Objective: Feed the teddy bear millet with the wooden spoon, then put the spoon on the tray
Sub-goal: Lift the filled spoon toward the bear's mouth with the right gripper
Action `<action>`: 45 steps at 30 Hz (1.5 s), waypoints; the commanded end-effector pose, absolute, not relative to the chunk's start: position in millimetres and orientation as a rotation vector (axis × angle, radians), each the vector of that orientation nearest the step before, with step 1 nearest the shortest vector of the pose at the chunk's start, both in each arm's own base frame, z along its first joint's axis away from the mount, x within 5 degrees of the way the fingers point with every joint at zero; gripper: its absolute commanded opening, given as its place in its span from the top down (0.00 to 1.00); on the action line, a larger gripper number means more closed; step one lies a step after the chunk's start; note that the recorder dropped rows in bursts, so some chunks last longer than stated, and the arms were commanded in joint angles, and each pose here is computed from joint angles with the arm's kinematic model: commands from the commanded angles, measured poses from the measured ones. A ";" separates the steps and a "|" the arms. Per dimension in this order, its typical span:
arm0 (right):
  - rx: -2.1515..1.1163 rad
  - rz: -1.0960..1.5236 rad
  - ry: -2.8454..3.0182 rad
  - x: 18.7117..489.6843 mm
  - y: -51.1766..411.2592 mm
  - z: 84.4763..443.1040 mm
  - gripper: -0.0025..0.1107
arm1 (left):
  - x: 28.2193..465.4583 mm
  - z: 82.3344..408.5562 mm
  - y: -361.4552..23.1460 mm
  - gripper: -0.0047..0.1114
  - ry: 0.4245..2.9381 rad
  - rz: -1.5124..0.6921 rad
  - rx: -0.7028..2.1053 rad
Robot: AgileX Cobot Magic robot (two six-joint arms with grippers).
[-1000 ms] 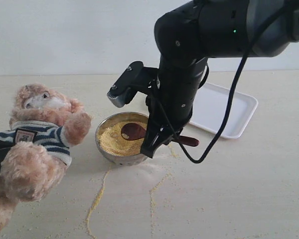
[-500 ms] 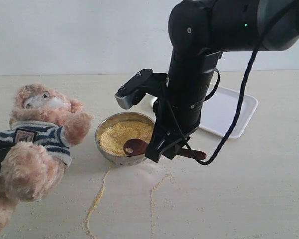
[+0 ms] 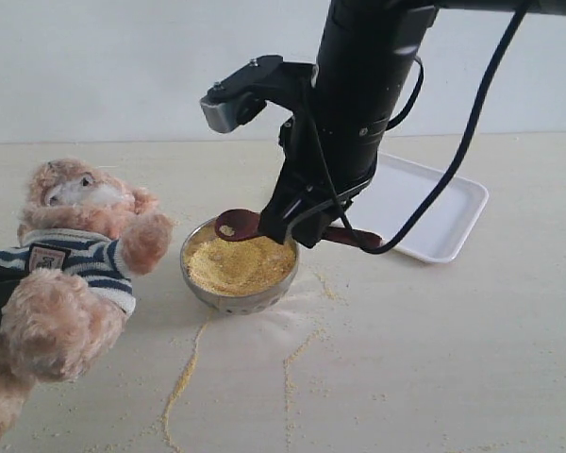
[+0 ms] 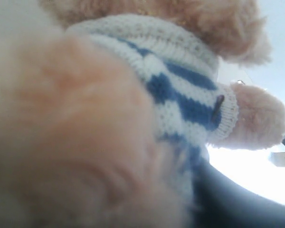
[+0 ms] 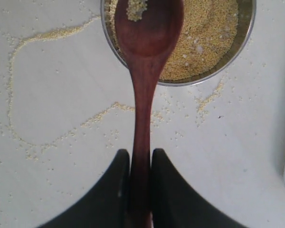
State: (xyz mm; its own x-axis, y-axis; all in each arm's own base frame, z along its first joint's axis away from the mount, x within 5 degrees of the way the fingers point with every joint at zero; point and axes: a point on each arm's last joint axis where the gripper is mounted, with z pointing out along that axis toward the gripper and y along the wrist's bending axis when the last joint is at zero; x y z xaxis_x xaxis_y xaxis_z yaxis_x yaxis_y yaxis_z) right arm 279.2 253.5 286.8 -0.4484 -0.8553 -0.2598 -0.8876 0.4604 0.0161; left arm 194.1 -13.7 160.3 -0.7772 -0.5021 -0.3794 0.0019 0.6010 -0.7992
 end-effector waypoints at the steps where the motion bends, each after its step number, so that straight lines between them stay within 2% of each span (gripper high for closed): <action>1: -1.487 0.237 2.501 277.9 251.5 297.7 0.98 | 195.8 163.7 -14.3 0.92 2.209 -1.139 -0.384; 9: -1.447 0.406 2.523 271.7 259.4 300.2 0.98 | 195.8 163.7 -14.3 0.92 2.209 -1.138 -0.380; 24: -1.315 0.447 2.347 285.0 271.2 309.0 0.98 | 194.7 164.8 -16.1 0.92 2.207 -1.163 -0.355; 33: -1.263 0.541 2.282 286.7 279.6 348.5 0.98 | 194.3 164.8 -20.1 0.92 2.215 -1.174 -0.333; 36: -1.285 0.571 2.281 284.7 289.8 351.0 0.98 | 193.7 164.8 -25.1 0.92 2.226 -1.188 -0.305; 40: -1.396 0.489 2.232 273.0 311.3 342.0 0.98 | 193.5 164.5 -27.3 0.92 2.232 -1.188 -0.288; 45: -1.480 0.247 2.175 262.0 329.0 330.0 0.98 | 193.6 163.3 -26.5 0.92 2.243 -1.169 -0.294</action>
State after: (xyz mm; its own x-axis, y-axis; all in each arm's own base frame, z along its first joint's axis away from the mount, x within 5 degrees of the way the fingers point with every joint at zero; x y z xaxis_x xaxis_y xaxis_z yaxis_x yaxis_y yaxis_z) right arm 263.7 323.9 331.0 -0.3263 -0.7954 -0.5108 -0.9193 0.3929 -0.0244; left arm 192.8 -24.9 161.1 -0.8045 -0.4509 -0.3867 0.0504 0.5969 -0.8007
